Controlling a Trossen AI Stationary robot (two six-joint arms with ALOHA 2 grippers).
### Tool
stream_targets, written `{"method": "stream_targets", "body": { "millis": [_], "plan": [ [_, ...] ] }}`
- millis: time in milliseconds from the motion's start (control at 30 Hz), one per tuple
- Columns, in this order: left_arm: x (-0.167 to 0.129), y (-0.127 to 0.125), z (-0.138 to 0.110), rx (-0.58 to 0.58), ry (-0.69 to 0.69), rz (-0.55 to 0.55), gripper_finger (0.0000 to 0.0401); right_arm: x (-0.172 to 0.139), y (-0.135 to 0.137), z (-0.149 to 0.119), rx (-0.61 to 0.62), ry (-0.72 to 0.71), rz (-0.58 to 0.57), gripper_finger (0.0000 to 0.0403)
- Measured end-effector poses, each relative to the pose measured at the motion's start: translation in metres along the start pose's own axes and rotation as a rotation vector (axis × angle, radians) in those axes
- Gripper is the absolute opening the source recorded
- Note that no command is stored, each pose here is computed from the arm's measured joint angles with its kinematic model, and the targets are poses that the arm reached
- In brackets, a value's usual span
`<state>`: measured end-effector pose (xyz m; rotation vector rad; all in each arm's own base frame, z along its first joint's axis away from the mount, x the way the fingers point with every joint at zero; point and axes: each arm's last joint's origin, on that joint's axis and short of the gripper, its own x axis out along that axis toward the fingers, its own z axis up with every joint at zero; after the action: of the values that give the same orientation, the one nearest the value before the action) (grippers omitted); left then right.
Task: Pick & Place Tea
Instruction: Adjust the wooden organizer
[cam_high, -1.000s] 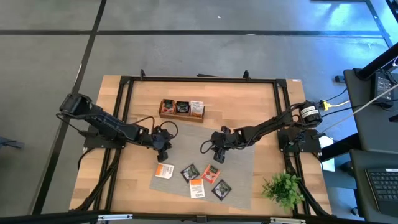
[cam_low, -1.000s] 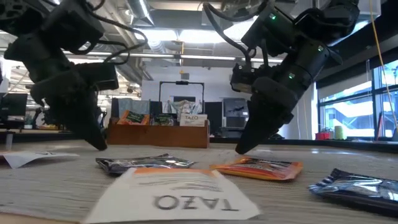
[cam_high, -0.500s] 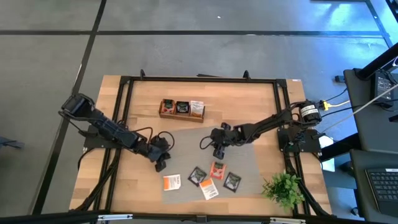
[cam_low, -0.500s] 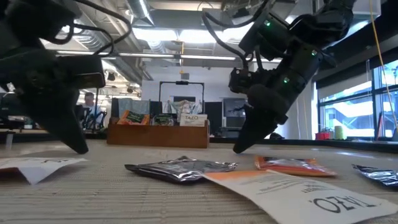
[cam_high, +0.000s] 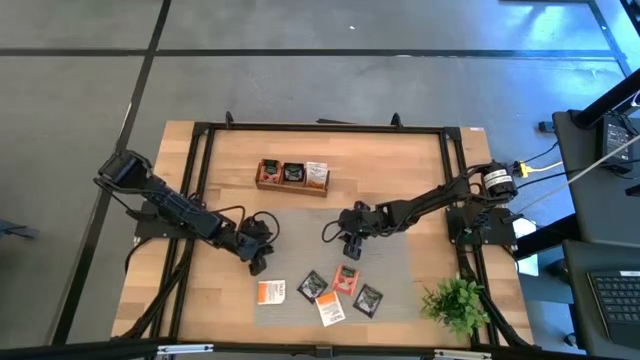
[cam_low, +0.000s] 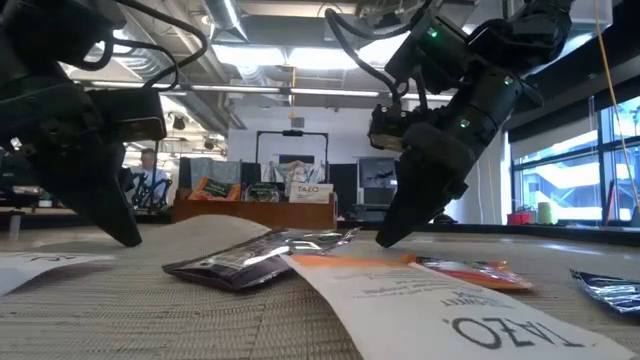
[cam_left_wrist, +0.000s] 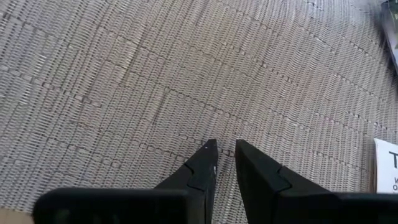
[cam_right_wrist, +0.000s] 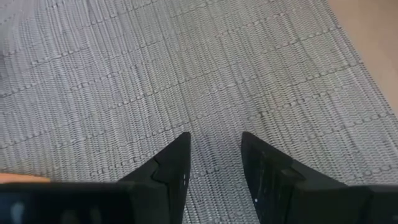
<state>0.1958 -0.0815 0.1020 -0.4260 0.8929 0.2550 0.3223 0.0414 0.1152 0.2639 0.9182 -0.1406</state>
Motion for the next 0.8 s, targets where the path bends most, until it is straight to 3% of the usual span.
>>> {"method": "stream_targets", "body": {
  "millis": [200, 533, 800],
  "plan": [
    [-0.010, -0.001, 0.002, 0.019, -0.021, -0.022, 0.0058, -0.002, 0.005, 0.014, -0.067, -0.043, 0.003, 0.0143],
    [-0.034, -0.003, 0.014, 0.069, -0.117, -0.085, 0.0059, -0.017, 0.003, 0.076, -0.209, -0.178, -0.026, 0.0143],
    [-0.051, -0.003, 0.024, 0.109, -0.239, -0.092, 0.0059, -0.029, -0.023, 0.113, -0.335, -0.276, -0.208, 0.0143]
  ]
}}
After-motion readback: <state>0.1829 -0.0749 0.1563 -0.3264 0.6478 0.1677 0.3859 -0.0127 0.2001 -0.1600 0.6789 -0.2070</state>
